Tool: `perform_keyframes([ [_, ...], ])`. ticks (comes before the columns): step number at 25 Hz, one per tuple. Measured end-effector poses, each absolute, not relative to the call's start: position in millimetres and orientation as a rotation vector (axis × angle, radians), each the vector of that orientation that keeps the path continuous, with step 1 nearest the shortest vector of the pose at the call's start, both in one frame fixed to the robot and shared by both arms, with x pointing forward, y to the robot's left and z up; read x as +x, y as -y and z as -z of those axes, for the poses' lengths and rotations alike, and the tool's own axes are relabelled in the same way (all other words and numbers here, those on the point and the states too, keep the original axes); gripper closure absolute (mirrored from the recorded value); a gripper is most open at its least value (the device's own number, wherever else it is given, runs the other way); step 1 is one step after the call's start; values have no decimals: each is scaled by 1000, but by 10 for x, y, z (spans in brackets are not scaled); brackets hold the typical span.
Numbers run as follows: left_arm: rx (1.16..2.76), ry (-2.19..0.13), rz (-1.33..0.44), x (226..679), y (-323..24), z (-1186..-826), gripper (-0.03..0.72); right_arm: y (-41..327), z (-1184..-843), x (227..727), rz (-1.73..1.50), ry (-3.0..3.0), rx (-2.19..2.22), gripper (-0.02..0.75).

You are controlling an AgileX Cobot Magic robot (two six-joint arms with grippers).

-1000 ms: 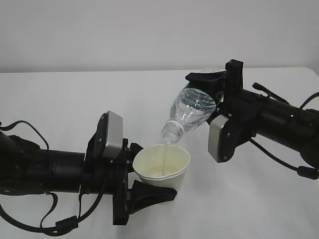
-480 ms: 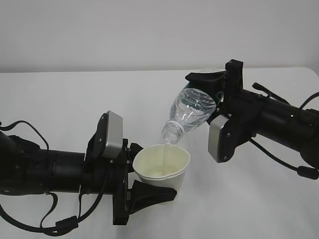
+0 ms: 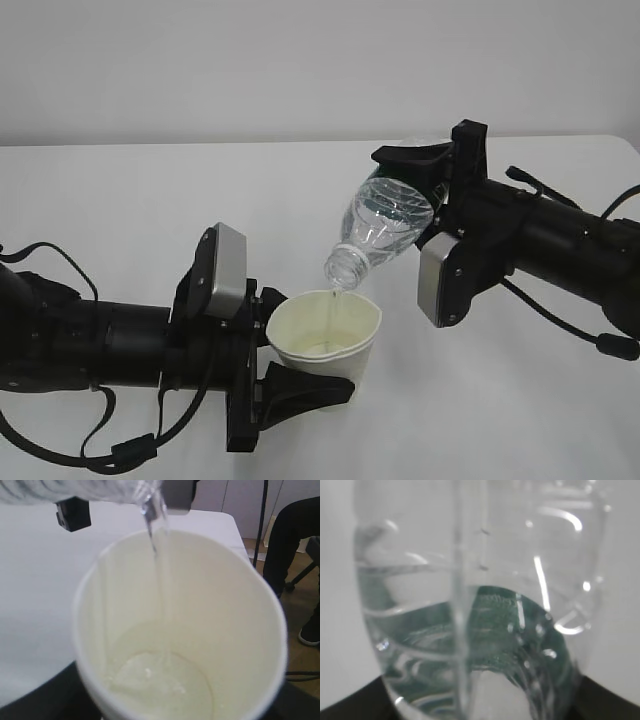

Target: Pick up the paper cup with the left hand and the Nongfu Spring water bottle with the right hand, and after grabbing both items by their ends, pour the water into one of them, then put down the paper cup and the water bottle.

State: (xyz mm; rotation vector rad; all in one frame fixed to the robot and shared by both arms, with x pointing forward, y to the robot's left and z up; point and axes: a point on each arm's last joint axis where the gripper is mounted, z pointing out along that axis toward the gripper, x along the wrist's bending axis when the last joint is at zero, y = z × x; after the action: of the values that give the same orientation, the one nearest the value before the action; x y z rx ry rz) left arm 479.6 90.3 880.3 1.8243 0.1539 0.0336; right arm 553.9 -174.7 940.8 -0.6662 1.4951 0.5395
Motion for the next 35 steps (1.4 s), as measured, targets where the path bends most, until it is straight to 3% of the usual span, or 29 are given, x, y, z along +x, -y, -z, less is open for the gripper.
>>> perform_keyframes([
  [35,1827,-152,-33,4794,-904,-8801,218,1746,-9414,5544,-518,-1481,-685,322],
])
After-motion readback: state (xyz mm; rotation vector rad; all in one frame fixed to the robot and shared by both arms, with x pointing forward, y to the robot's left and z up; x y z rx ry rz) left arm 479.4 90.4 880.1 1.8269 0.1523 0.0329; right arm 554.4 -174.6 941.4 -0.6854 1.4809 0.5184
